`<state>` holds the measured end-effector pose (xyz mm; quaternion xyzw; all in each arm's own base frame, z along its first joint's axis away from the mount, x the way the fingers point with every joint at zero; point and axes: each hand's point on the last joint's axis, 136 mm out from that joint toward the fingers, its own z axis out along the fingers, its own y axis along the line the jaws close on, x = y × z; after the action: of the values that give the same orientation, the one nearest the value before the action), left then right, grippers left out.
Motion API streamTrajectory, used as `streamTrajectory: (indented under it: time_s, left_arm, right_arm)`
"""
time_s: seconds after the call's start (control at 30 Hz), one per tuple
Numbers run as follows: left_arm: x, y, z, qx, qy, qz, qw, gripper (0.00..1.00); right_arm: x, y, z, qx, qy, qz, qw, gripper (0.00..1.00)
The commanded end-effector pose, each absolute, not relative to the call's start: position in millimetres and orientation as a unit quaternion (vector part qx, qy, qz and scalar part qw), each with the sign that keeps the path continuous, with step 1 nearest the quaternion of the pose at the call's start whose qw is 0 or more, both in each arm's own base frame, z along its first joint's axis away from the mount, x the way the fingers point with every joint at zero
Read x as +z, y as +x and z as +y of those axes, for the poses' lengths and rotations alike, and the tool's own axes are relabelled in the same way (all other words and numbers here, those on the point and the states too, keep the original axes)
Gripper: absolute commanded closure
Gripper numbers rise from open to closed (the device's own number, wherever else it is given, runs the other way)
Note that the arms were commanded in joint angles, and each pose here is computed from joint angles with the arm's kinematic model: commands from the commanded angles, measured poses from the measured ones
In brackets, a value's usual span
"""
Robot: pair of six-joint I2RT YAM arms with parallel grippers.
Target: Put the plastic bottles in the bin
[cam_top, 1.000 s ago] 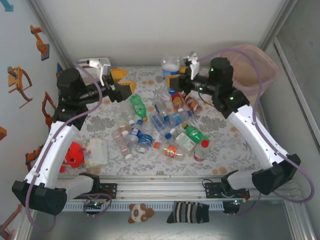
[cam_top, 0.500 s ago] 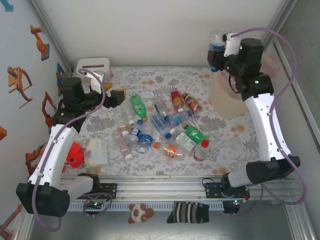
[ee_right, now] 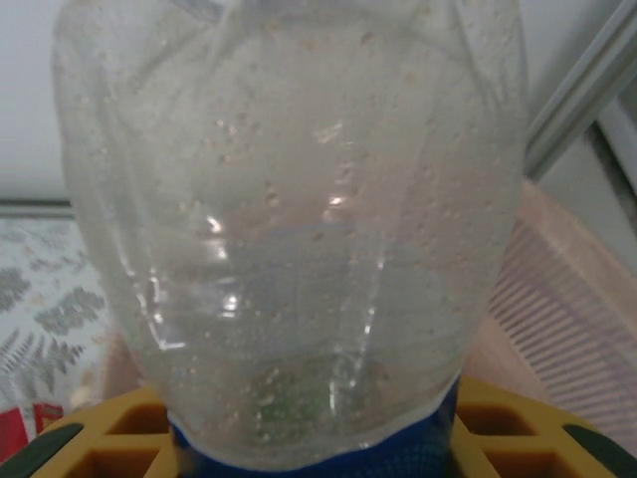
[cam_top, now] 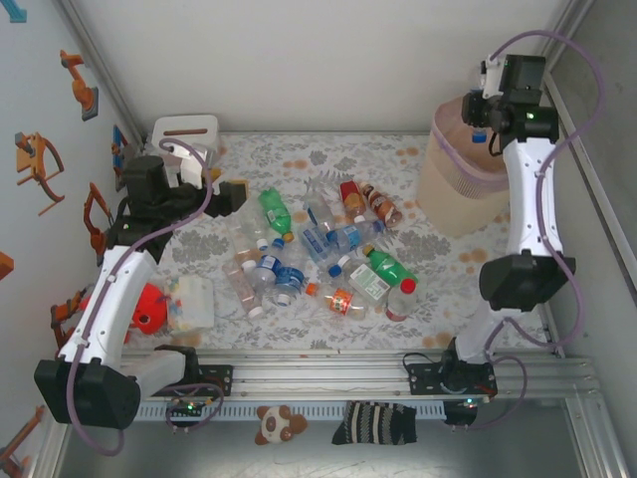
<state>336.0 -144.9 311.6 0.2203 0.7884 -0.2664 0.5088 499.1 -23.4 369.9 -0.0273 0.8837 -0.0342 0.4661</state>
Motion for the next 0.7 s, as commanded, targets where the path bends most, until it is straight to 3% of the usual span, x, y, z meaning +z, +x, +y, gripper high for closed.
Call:
streamTrajectory:
  time_s: [0.0, 0.27, 0.67]
  left_arm:
    - [314.3, 336.4, -142.3, -0.256, 0.23, 0.786, 0.514, 0.16]
    - [305.4, 339.5, -141.6, -0.254, 0.228, 0.794, 0.503, 0.16]
    - [295.4, 344.5, -142.6, -0.26, 0.221, 0.802, 0.491, 0.16]
  right_arm:
    - [329.8, 492.4, -32.2, -0.045, -0.041, 0.92, 0.387, 0.59]
    - [238.2, 503.4, -39.5, -0.029, -0.058, 0.963, 0.262, 0.6]
    - [139.6, 511.0, -49.0, 0.0, -0.058, 0.985, 0.161, 0.58]
